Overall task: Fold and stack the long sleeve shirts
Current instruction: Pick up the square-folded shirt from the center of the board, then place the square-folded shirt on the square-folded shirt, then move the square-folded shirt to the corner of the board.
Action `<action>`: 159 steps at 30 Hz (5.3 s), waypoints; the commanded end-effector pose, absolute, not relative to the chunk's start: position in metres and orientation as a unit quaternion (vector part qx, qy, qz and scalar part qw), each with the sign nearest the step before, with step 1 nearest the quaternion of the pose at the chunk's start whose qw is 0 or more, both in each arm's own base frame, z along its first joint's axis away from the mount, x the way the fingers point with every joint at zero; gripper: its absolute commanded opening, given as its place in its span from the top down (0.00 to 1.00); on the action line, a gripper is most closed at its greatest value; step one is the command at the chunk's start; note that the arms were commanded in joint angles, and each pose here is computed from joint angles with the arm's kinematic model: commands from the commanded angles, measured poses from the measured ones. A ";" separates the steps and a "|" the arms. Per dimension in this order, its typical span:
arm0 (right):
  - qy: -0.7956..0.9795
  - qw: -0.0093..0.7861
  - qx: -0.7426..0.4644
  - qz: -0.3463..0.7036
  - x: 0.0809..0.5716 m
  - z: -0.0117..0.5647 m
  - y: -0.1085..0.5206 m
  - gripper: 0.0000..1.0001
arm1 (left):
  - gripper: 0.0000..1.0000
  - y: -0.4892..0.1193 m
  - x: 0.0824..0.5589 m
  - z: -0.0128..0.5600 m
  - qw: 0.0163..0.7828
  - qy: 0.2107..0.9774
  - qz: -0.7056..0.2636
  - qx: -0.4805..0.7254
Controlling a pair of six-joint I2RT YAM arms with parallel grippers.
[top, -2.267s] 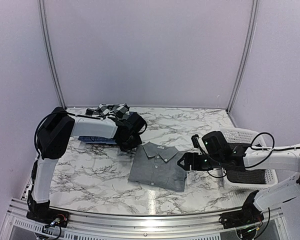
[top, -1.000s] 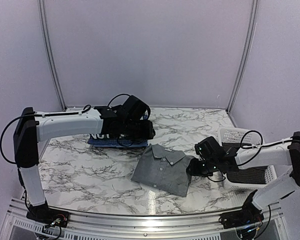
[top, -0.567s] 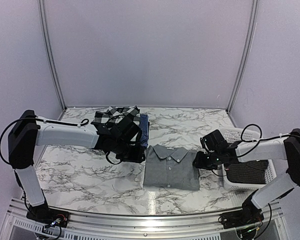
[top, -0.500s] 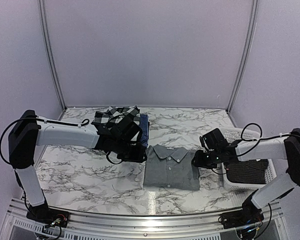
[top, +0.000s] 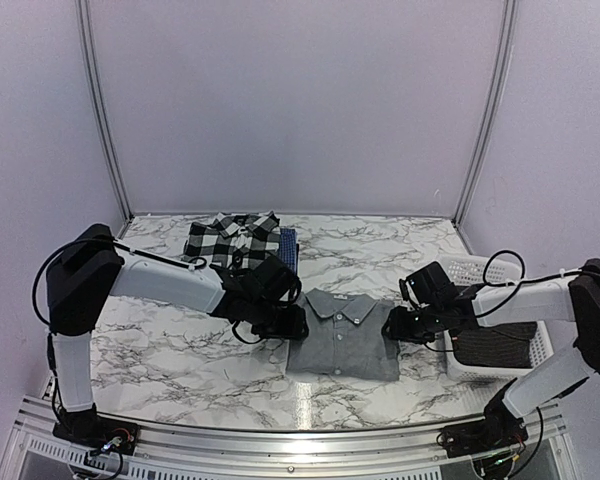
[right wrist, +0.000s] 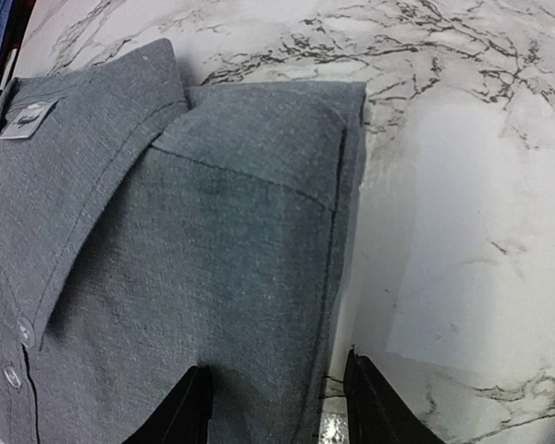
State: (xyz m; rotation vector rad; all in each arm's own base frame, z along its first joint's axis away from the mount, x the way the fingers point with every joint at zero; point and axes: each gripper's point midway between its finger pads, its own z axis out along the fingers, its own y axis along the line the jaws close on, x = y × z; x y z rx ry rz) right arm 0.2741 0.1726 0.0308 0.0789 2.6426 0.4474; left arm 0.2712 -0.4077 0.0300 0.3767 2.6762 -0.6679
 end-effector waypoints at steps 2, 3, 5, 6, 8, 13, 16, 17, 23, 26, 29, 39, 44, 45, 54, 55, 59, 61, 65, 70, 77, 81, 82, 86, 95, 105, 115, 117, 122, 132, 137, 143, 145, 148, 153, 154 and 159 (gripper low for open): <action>0.960 0.224 0.032 0.168 0.270 0.025 0.171 0.54 | 0.45 -0.406 0.280 0.022 0.207 0.953 -0.192 0.113; 0.959 0.223 0.031 0.170 0.270 0.024 0.172 0.54 | 0.45 -0.407 0.280 0.020 0.205 0.953 -0.192 0.111; 0.959 0.223 0.029 0.171 0.270 0.025 0.175 0.55 | 0.45 -0.411 0.278 0.016 0.200 0.955 -0.190 0.110; 0.959 0.223 0.027 0.171 0.270 0.025 0.176 0.55 | 0.45 -0.413 0.278 0.015 0.200 0.955 -0.189 0.109; 0.960 0.223 0.025 0.169 0.270 0.024 0.179 0.57 | 0.48 -0.412 0.278 0.010 0.200 0.959 -0.172 0.104; 0.960 0.225 0.023 0.167 0.269 0.025 0.183 0.71 | 0.56 -0.408 0.280 0.006 0.205 0.964 -0.152 0.078; 0.959 0.228 0.021 0.168 0.270 0.028 0.188 0.76 | 0.62 -0.413 0.277 0.007 0.205 0.963 -0.155 0.077; 0.959 0.228 0.020 0.169 0.271 0.029 0.190 0.77 | 0.64 -0.416 0.278 0.008 0.207 0.962 -0.157 0.078; 0.955 0.246 0.025 0.161 0.279 0.039 0.193 0.93 | 0.84 -0.432 0.280 0.027 0.227 0.954 -0.174 0.087; 0.954 0.254 0.025 0.159 0.282 0.045 0.195 1.00 | 0.92 -0.435 0.285 0.041 0.246 0.949 -0.178 0.087; 0.951 0.263 0.022 0.160 0.284 0.054 0.198 1.00 | 1.00 -0.437 0.291 0.063 0.271 0.940 -0.186 0.092; 0.941 0.297 0.022 0.161 0.294 0.098 0.200 1.00 | 1.00 -0.445 0.297 0.130 0.318 0.914 -0.226 0.108; 0.935 0.311 0.014 0.169 0.297 0.121 0.204 1.00 | 1.00 -0.446 0.298 0.160 0.339 0.902 -0.242 0.113; 0.934 0.314 0.012 0.171 0.298 0.126 0.206 1.00 | 1.00 -0.446 0.299 0.166 0.343 0.900 -0.245 0.113; 0.906 0.364 -0.016 0.215 0.324 0.197 0.236 1.00 | 1.00 -0.425 0.313 0.219 0.374 0.888 -0.249 0.097; 0.902 0.370 -0.021 0.220 0.329 0.205 0.242 1.00 | 1.00 -0.419 0.317 0.224 0.377 0.888 -0.247 0.091; 0.887 0.388 -0.043 0.245 0.350 0.235 0.272 1.00 | 1.00 -0.386 0.335 0.239 0.386 0.888 -0.239 0.068; 0.879 0.396 -0.052 0.259 0.361 0.248 0.289 1.00 | 1.00 -0.366 0.345 0.242 0.389 0.889 -0.233 0.055; 0.864 0.409 -0.071 0.285 0.385 0.272 0.325 1.00 | 1.00 -0.322 0.368 0.254 0.398 0.889 -0.226 0.026; 0.842 0.413 -0.098 0.333 0.413 0.286 0.380 1.00 | 1.00 -0.274 0.394 0.263 0.409 0.888 -0.208 0.000; 0.824 0.402 -0.116 0.382 0.448 0.276 0.446 1.00 | 1.00 -0.218 0.428 0.252 0.409 0.895 -0.173 -0.039; 0.816 0.390 -0.119 0.410 0.456 0.271 0.468 1.00 | 1.00 -0.196 0.439 0.243 0.403 0.899 -0.163 -0.058; 0.815 0.386 -0.119 0.416 0.458 0.270 0.472 1.00 | 1.00 -0.191 0.441 0.240 0.400 0.900 -0.162 -0.063; 0.812 0.376 -0.119 0.431 0.457 0.268 0.482 1.00 | 1.00 -0.175 0.447 0.226 0.386 0.905 -0.158 -0.078; 0.830 0.356 -0.108 0.416 0.461 0.240 0.482 1.00 | 1.00 -0.158 0.457 0.192 0.353 0.919 -0.147 -0.095; 0.857 0.337 -0.087 0.379 0.478 0.187 0.454 0.94 | 1.00 -0.150 0.475 0.139 0.309 0.938 -0.122 -0.095; 0.867 0.361 -0.092 0.332 0.480 0.196 0.422 0.70 | 0.62 -0.140 0.486 0.156 0.334 0.930 -0.113 -0.102; 0.865 0.372 -0.096 0.322 0.476 0.208 0.418 0.63 | 0.57 -0.139 0.488 0.169 0.347 0.926 -0.114 -0.097; 0.850 0.398 -0.115 0.326 0.455 0.249 0.422 0.67 | 0.55 -0.133 0.485 0.195 0.372 0.917 -0.109 -0.094; 0.817 0.340 -0.176 0.430 0.405 0.239 0.482 0.84 | 0.55 -0.138 0.462 0.225 0.392 0.907 -0.127 -0.079; 0.833 0.311 -0.154 0.431 0.409 0.197 0.478 0.86 | 0.55 -0.143 0.453 0.225 0.389 0.909 -0.134 -0.069; 0.846 0.304 -0.114 0.423 0.405 0.170 0.448 0.86 | 0.55 -0.154 0.438 0.215 0.375 0.914 -0.144 -0.059; 0.849 0.301 -0.116 0.419 0.402 0.167 0.444 0.86 | 0.55 -0.167 0.431 0.216 0.374 0.914 -0.149 -0.043; 0.847 0.308 -0.120 0.417 0.400 0.179 0.441 0.86 | 0.55 -0.188 0.421 0.221 0.377 0.912 -0.159 -0.024; 0.844 0.354 -0.107 0.388 0.402 0.218 0.405 0.77 | 0.54 -0.227 0.402 0.230 0.384 0.906 -0.179 0.000; 0.846 0.361 -0.098 0.381 0.403 0.222 0.393 0.74 | 0.54 -0.236 0.398 0.230 0.383 0.905 -0.184 0.005; 0.849 0.413 -0.055 0.324 0.401 0.245 0.322 0.41 | 0.49 -0.298 0.380 0.220 0.375 0.903 -0.206 0.035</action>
